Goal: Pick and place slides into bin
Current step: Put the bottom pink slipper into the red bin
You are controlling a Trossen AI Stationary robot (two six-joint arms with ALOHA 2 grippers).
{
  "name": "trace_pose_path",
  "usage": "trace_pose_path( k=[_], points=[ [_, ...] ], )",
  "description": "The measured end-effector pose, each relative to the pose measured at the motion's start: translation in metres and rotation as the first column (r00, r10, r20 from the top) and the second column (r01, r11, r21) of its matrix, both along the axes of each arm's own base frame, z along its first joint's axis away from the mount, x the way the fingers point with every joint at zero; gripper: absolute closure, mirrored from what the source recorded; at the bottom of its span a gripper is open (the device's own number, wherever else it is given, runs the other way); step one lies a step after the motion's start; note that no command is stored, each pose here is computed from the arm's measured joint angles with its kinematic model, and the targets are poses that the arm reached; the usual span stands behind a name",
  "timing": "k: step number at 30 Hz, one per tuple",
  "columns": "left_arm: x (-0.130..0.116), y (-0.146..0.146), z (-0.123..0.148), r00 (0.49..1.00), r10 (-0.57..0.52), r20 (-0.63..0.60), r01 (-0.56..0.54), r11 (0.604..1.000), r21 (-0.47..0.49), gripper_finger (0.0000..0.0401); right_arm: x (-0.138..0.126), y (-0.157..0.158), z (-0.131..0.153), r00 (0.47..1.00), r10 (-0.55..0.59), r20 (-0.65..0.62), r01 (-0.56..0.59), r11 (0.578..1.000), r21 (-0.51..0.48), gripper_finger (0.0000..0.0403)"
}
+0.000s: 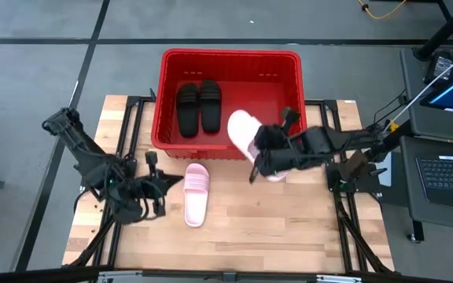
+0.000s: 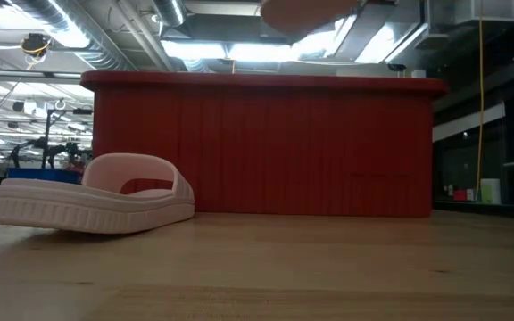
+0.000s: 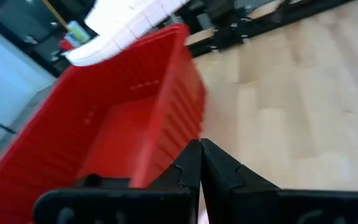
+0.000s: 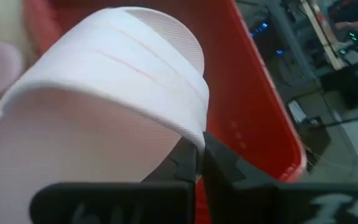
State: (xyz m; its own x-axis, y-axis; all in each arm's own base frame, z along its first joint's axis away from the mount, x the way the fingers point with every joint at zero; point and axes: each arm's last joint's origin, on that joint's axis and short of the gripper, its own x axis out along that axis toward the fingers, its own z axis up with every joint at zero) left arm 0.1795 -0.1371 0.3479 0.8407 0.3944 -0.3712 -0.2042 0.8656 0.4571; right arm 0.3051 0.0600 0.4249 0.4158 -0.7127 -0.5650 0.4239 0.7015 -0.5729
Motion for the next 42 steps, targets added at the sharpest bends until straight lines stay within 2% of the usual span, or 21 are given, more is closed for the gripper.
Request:
trace_pose_path(
  k=[5,12,19,32,42],
  points=[
    [0.004,0.023,0.008,0.998,0.062,-0.004,-0.062,0.996,0.06,0.04,0.003,-0.034,0.002,0.996,-0.092,-0.012,0.092,0.996,-0.01,0.039],
    [0.013,0.044,0.009,0.986,0.165,-0.002,-0.165,0.985,0.056,0.0399,0.007,-0.077,0.003,0.972,-0.232,0.032,0.232,0.973,0.002,0.039],
    [0.018,0.054,0.009,0.976,0.217,0.0,-0.217,0.975,0.048,0.0398,0.008,-0.11,0.005,0.935,-0.342,0.095,0.341,0.94,0.032,0.039],
    [0.02,0.063,0.008,0.969,0.244,-0.04,-0.239,0.965,0.109,0.0399,0.008,-0.126,0.006,0.916,-0.382,0.123,0.377,0.924,0.057,0.039],
    [0.018,0.086,0.001,0.928,0.351,-0.123,-0.328,0.929,0.173,0.0399,0.014,-0.132,-0.009,0.911,-0.397,0.111,0.394,0.918,0.052,0.039]
  ],
)
